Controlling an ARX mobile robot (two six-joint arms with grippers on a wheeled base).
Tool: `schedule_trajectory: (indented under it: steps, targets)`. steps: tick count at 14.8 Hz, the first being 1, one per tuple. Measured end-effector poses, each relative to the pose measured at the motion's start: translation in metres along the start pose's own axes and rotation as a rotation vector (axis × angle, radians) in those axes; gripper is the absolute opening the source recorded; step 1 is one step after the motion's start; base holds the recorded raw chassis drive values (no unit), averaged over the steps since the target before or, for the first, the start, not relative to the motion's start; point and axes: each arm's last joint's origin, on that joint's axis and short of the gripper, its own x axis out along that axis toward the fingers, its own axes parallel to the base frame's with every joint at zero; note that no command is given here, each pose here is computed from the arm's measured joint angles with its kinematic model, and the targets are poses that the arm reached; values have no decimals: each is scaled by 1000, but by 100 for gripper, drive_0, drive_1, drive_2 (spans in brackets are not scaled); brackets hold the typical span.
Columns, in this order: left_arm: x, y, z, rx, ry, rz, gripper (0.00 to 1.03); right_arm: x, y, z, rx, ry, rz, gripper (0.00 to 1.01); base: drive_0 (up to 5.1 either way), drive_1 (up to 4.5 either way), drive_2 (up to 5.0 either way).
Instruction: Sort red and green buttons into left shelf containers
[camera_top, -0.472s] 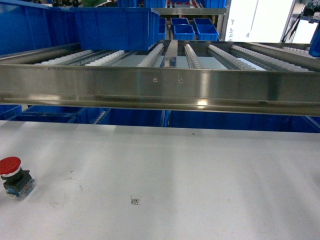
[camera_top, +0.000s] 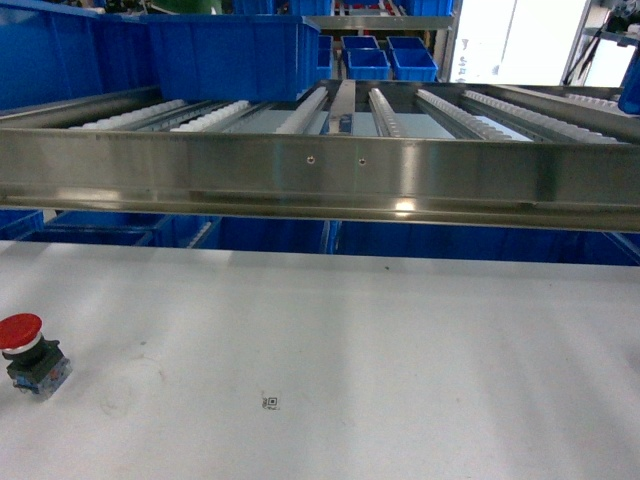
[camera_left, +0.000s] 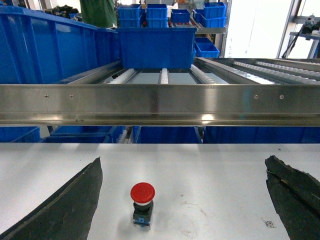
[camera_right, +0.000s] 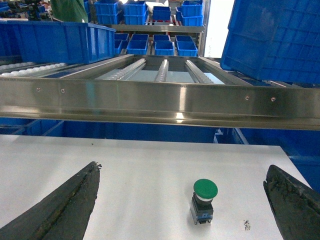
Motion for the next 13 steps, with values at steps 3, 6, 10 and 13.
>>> schedule_trajectory:
  steps: [3,6,10,13]
  targets:
    - [0,0,0,0,0,0,98,0,0,0,0,0,0,98,0,0,0]
    - [0,0,0,0,0,0,98,0,0,0,0,0,0,98,0,0,0]
    - [0,5,0,0,3,-1,98,1,1,2,-4,-18,-5,98,0,0,0]
    - [15,23,8,35,-53,11,98,24,7,7,-18,-49,-11,98,0,0,0]
